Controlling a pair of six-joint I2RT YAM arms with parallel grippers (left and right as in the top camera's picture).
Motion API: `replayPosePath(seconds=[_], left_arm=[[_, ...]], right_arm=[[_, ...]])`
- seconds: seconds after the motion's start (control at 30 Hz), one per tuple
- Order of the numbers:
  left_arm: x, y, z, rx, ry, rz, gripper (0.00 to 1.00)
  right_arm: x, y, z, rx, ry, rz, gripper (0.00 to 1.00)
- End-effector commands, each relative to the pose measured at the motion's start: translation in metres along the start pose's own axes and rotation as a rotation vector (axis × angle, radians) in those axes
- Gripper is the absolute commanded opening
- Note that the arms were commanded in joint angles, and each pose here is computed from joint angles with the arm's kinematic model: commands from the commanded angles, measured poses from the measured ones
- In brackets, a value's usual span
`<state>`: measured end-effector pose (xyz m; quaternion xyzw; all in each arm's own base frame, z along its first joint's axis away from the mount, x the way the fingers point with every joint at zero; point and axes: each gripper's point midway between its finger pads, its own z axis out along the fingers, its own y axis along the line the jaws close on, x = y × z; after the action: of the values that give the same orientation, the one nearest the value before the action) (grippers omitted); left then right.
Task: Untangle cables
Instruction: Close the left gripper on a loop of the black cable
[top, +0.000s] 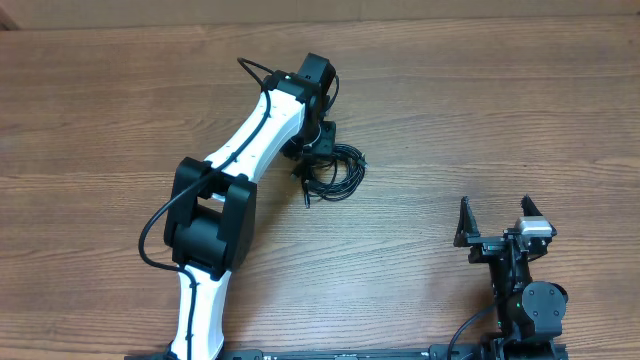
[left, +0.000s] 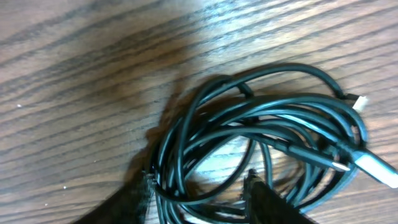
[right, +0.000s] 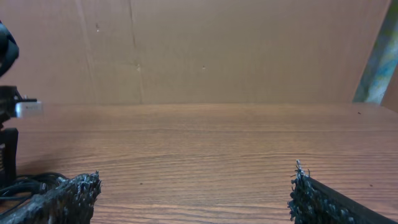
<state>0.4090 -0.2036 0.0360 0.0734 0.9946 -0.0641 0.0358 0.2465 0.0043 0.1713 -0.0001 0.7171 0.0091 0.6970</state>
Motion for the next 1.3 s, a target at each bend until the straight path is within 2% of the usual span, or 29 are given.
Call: replayPosePath(seconds=[0.0, 0.13, 0.33, 0.37, 0.57, 0.9, 0.97, 1.1, 1.13, 1.2, 1.27], left_arm=[[0.009, 0.004, 0.022, -0.039, 0.048, 0.006, 0.40], [0.013, 0.006, 0.032, -0.046, 0.072, 0.004, 0.37], [0.012, -0.001, 0.028, -0.004, 0.075, 0.001, 0.06], [0.011, -0.003, 0.026, 0.006, 0.077, -0.001, 0.04], [-0.001, -0.007, -0.008, 0.021, 0.066, -0.018, 0.04], [-0.017, -0.018, -0.105, 0.016, -0.008, -0.011, 0.04], [-0.016, -0.003, -0.107, -0.075, -0.017, -0.038, 0.04], [0.002, 0.054, -0.105, -0.401, 0.011, -0.188, 0.04], [0.008, 0.058, -0.102, -0.423, 0.036, -0.201, 0.04], [0.021, 0.046, -0.090, -0.346, 0.107, -0.209, 0.04], [0.028, 0.016, -0.082, -0.157, 0.181, -0.140, 0.04]], right_arm=[[0.001, -0.002, 0.000, 0.009, -0.007, -0.004, 1.00], [0.001, -0.002, 0.000, 0.009, -0.007, -0.004, 1.00], [0.001, -0.002, 0.000, 0.009, -0.007, -0.004, 1.00], [0.001, -0.002, 0.000, 0.009, -0.007, -0.004, 1.00], [0.001, -0.002, 0.000, 0.009, -0.007, -0.004, 1.00], [0.001, -0.002, 0.000, 0.009, -0.007, -0.004, 1.00], [0.001, -0.002, 0.000, 0.009, -0.007, -0.004, 1.00], [0.001, -0.002, 0.000, 0.009, -0.007, -0.004, 1.00], [0.001, -0.002, 0.000, 0.009, -0.007, -0.004, 1.00], [0.001, -0.002, 0.000, 0.009, -0.007, -0.004, 1.00], [0.001, -0.002, 0.000, 0.009, -0.007, -0.004, 1.00]])
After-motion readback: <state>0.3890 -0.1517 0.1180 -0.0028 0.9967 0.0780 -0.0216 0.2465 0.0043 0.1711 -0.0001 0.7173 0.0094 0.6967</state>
